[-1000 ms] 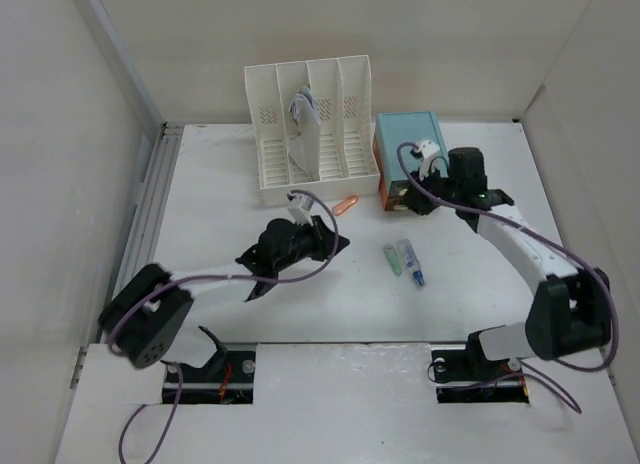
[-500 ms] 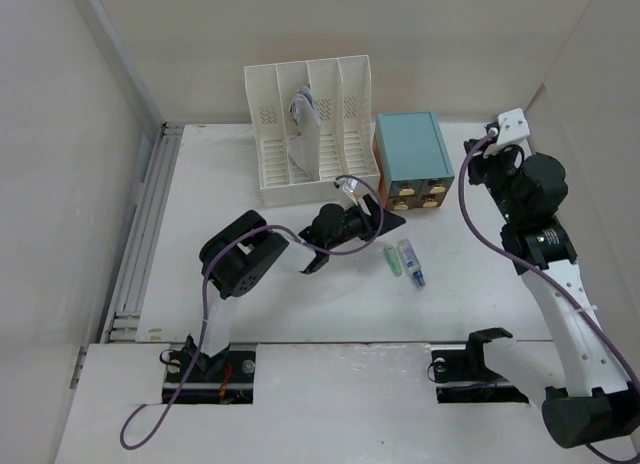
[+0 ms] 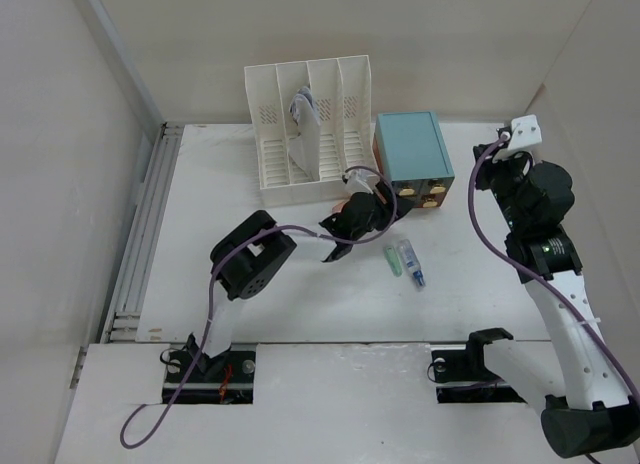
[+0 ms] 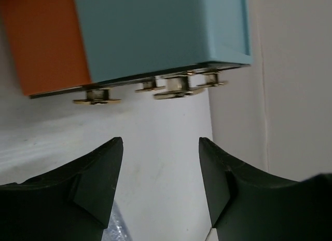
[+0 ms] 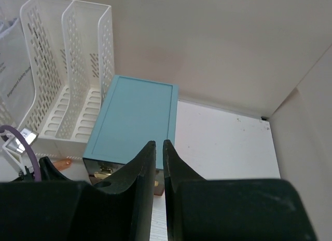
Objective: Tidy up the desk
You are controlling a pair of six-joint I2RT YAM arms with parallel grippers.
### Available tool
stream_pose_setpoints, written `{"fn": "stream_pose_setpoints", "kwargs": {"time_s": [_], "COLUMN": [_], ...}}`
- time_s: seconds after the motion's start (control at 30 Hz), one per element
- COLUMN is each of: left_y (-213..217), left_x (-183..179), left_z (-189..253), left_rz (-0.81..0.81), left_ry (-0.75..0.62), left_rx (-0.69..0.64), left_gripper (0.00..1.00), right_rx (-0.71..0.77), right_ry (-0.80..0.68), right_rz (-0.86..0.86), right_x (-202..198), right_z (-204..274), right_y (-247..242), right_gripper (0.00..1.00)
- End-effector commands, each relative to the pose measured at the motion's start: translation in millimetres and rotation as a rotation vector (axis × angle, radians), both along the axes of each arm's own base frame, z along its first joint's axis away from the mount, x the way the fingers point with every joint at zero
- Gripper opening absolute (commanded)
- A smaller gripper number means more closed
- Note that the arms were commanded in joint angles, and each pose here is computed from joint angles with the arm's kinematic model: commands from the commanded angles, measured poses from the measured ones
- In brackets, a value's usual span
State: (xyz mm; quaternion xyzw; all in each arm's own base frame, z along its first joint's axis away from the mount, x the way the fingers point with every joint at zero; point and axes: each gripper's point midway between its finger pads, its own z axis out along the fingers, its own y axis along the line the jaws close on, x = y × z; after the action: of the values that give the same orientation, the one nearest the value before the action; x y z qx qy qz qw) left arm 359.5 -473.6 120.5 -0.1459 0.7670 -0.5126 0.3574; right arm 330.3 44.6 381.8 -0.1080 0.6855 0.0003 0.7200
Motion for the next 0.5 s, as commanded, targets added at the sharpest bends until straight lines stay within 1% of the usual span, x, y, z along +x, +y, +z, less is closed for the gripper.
{"fn": "stream_pose_setpoints", "kwargs": {"time_s": [0.0, 0.1, 0.2, 0.37, 0.4, 0.43, 0.47], "left_y": [7.9, 9.8, 11.4, 6.4, 3.7, 4.2, 2.2], "left_x": [9.2, 7.3, 12.0, 25.8, 28.1, 27.6, 31.4], "left_z": [-20.8, -41.6, -57.5, -63.3, -57.5, -65.5, -59.0], "left_rz": [0.077, 0.083, 0.108, 0.145, 0.145, 0.145, 0.154], "left_ry": [0.053, 0.091, 0.099, 0.08, 0.072, 0.08, 0.069], "left_rx": [0.048, 0.065, 0.089, 0.097, 0.086, 0.097, 0.086], "left_gripper": [0.57, 0.57, 0.57, 0.57, 0.57, 0.57, 0.58], "right_rx": [0.043, 0.043, 0.042, 0.042, 0.042, 0.043, 0.043], "right_ry": [-0.059, -0.059, -0.05, -0.05, -0.05, -0.059, -0.059], "right_rz": [-0.032, -0.041, -0.041, -0.041, -0.041, -0.041, -0.041], "right_x": [-2.3, -2.2, -1.4, -1.4, -1.4, -1.2, -1.2], "right_z": [19.4, 19.4, 14.9, 14.9, 14.9, 17.2, 17.3], "right_y": [-6.0, -7.6, -7.5, -7.5, -7.5, -7.5, -7.5], "right_gripper": [0.16, 0.16, 0.16, 0.16, 0.16, 0.16, 0.16]}}
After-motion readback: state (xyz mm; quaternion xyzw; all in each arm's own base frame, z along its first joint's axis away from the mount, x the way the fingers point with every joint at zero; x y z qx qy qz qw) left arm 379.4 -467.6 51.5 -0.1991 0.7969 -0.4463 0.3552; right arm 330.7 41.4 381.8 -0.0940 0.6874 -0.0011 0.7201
